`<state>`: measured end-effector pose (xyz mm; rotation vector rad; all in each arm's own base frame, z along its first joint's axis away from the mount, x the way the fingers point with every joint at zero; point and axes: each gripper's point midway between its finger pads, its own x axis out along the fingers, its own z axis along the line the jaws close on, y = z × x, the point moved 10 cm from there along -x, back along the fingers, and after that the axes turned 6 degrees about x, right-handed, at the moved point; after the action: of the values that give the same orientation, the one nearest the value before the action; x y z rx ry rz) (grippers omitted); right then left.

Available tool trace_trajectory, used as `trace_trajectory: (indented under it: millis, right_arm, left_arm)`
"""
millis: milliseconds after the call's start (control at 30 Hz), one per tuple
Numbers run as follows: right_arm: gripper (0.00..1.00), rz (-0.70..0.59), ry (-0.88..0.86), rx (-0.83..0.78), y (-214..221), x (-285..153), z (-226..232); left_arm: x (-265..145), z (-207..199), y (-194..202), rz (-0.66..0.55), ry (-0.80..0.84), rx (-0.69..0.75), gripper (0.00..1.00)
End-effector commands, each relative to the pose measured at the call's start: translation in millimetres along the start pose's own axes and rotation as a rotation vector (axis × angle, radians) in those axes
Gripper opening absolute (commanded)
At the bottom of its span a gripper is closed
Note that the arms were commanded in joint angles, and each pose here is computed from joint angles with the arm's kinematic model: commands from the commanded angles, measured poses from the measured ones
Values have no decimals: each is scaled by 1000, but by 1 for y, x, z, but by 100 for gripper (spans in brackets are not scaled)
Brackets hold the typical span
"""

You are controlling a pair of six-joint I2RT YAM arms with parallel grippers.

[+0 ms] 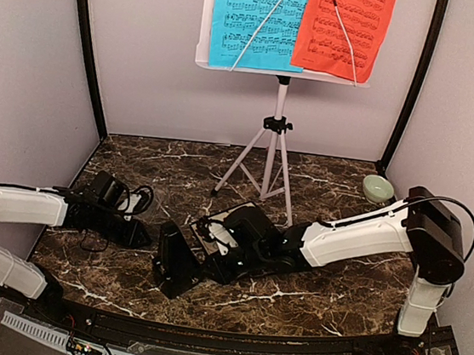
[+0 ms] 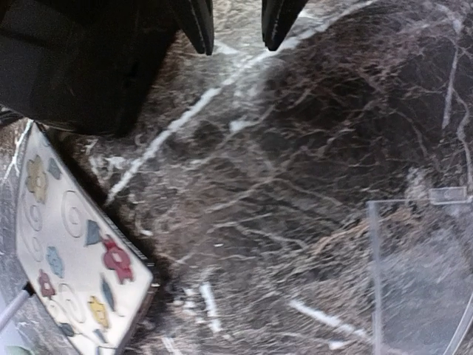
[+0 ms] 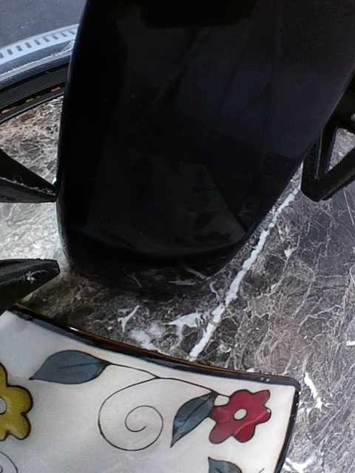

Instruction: Set up the instrument practice props

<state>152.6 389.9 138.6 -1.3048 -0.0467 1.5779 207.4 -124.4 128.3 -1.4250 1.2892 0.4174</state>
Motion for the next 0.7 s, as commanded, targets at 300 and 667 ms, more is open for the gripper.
trace_trajectory:
  millis: [300, 667]
  right_arm:
    - [27, -96, 19, -18, -38, 20, 1]
    - [28, -156, -28, -31, -74, 32, 0]
  left_arm:
    - [-2, -22, 19, -75, 124, 13, 22]
    - [-8, -32, 30, -118, 197, 25, 21]
